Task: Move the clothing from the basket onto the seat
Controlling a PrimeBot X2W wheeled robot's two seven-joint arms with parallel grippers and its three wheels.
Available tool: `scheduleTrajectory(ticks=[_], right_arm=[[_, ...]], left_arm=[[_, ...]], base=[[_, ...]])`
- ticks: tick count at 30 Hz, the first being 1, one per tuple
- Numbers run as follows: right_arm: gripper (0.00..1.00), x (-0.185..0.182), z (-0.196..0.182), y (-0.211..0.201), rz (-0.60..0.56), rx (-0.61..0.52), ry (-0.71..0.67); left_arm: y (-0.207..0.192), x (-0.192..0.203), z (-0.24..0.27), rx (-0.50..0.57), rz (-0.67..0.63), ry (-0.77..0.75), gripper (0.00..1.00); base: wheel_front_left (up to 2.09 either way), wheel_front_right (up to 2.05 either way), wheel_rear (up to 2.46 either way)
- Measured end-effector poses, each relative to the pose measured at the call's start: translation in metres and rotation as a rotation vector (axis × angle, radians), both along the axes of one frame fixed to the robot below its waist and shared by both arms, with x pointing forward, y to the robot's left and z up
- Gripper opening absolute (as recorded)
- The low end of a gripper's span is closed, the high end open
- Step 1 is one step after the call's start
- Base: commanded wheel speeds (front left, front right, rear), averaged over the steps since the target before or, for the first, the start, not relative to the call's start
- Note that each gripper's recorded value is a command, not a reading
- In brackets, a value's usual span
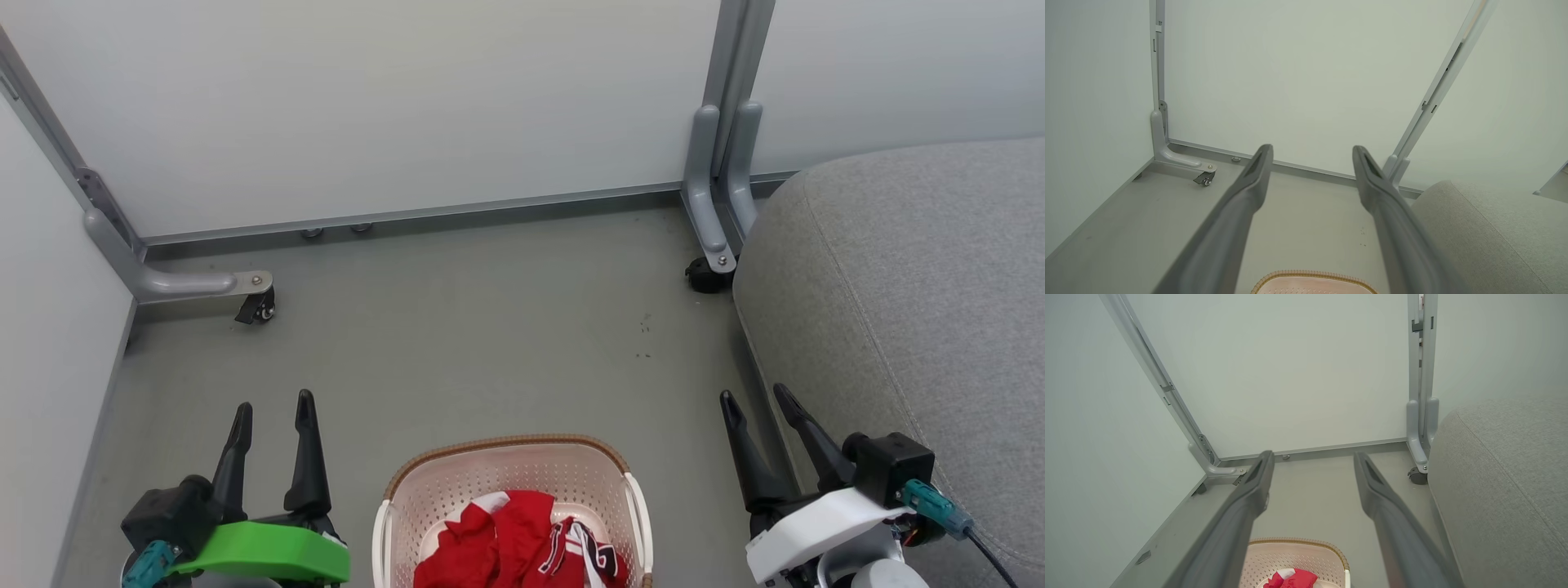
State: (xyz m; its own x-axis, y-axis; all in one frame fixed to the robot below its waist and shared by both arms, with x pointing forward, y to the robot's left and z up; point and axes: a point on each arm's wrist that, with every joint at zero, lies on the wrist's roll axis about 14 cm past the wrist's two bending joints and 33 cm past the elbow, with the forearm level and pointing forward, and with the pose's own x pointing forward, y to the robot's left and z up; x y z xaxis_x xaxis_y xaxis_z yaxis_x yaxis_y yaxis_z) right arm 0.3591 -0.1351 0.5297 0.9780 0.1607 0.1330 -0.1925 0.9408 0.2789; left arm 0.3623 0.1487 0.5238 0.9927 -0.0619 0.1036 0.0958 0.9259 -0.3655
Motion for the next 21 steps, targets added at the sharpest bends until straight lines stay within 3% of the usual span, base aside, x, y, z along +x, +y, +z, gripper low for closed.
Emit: scheduleTrajectory(ticks=[21], right_arm=[[1.00, -0.0025, 0.0091, 0.0038, 0.006, -0.146, -0.071]], left_arm=[[-0.0080, -0.0023, 0.0046, 0.170, -0.015, -0.052, 1.00]], base=[[0.00, 0.00, 0.00]])
